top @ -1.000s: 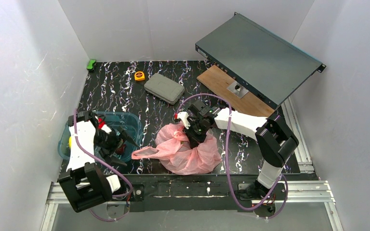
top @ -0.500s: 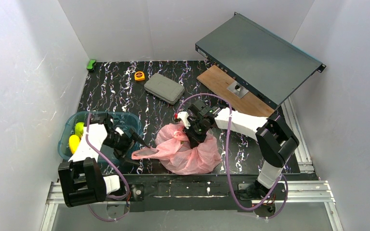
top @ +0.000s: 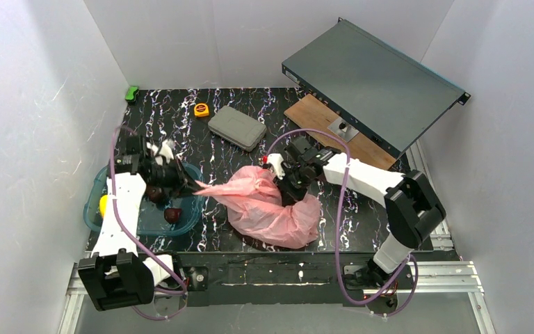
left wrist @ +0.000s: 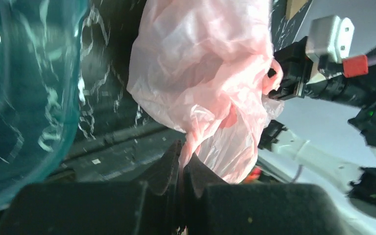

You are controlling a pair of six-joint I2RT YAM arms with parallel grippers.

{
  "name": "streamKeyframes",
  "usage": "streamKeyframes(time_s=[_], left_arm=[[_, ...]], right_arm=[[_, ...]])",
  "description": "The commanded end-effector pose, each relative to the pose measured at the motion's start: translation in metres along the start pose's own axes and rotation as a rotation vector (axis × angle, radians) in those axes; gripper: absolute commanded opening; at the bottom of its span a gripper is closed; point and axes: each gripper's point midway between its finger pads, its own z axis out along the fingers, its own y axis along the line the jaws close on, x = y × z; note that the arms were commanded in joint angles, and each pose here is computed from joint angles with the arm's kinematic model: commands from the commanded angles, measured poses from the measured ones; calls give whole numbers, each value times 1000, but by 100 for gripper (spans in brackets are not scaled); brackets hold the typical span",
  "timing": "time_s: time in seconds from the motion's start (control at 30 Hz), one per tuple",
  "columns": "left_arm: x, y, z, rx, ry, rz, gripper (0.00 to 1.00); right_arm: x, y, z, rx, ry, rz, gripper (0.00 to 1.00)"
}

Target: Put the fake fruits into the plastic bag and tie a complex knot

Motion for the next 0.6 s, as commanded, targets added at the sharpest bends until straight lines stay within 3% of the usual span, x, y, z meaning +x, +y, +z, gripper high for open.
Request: streamKeyframes(time_s=[0.0, 0.17, 0.27, 0.43, 0.53, 0.57], left_arm=[[-27, -4, -45, -146, -99, 547, 0], [-44, -7, -70, -284, -141, 1151, 0], [-23, -3, -60, -277, -88, 1566, 0], [15, 46, -31, -252, 4, 2283, 0], [19, 68, -11, -281, -20, 2590, 0], [19, 73, -4, -279, -19, 2625, 0]], right_arm=[[21, -15, -38, 71, 7, -18, 1], [44, -37, -59, 150, 33, -35, 1], [47, -50, -64, 173, 42, -31, 1], [40, -71, -68, 222, 39, -50, 1], [48, -86, -64, 247, 63, -66, 1], [50, -90, -64, 254, 68, -73, 1]])
